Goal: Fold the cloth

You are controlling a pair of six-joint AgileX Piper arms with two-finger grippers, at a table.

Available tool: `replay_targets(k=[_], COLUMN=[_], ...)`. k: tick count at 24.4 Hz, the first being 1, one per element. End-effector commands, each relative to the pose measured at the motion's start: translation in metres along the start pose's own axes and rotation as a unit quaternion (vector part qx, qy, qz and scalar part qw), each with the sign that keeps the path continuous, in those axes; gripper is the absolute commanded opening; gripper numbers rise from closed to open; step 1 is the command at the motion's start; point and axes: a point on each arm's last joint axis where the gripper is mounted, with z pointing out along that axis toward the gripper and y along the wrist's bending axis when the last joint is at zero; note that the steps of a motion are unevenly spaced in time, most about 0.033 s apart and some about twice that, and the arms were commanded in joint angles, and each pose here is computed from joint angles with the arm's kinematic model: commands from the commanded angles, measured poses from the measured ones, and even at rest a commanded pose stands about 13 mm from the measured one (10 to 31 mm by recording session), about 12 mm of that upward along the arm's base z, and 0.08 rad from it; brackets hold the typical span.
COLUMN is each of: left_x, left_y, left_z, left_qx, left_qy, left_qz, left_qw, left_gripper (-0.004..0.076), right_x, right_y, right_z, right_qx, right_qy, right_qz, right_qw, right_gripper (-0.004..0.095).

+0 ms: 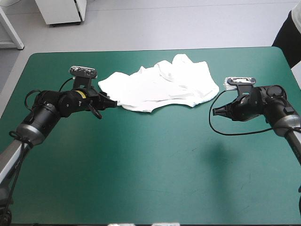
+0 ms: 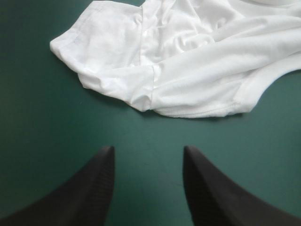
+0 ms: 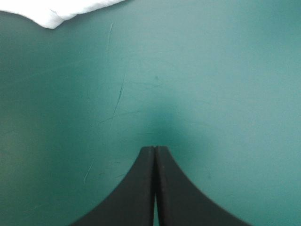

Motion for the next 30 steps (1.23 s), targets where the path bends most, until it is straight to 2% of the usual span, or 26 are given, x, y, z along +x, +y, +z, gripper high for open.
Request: replay_targets(k=[1,8,15,19,24,27,28,29,30], left_x=[-0.023,-0.038,-0.045,-0.032,-0.022,-0.017,-0.018,-0.019,-0.019], left_y=[-0.003,-0.008,-0.023,-0.018,-0.018,-0.018,-0.018,-0.018,-0.018], left_z=[-0.004,0.052,0.103,0.141,0.179,0.187,0.187,0.188,0.188], left_qx=[0.017,0.041,0.022,0.004,0.009,0.009,0.009,0.009,0.010], left_qy=[-0.023,0.065,0.108,0.161,0.173,0.181,0.176,0.170,0.168], left_qz=[-0.041,-0.075,-0.009,-0.001,0.008,0.008,0.008,0.008,0.006], left_qw=[0.999,0.994,0.994,0.987,0.985,0.983,0.984,0.985,0.986], left_gripper=[0.0484,0.0484,0.0484,0.0484,0.0484,0.0470,0.0444,0.0363,0.0194], right_x=[-0.008,-0.009,-0.009,-0.009,-0.009,-0.009,-0.009,-0.010,-0.010], right_y=[0.003,0.004,0.004,0.004,0.009,0.009,0.009,0.009,0.009], right_z=[-0.020,-0.020,-0.020,-0.020,-0.020,-0.020,-0.020,-0.020,-0.020], right_qx=[-0.012,-0.016,-0.015,-0.017,-0.043,-0.044,-0.044,-0.044,-0.044], right_qy=[-0.047,-0.052,-0.055,-0.054,-0.052,-0.055,-0.055,-0.056,-0.057], right_qz=[0.005,0.008,0.008,0.009,0.029,0.031,0.029,0.029,0.029], right_qw=[0.999,0.998,0.998,0.998,0.997,0.997,0.997,0.997,0.997], right_gripper=[-0.0013,-0.0013,-0.0013,-0.0013,-0.0013,-0.0013,-0.0013,-0.0013,-0.0013])
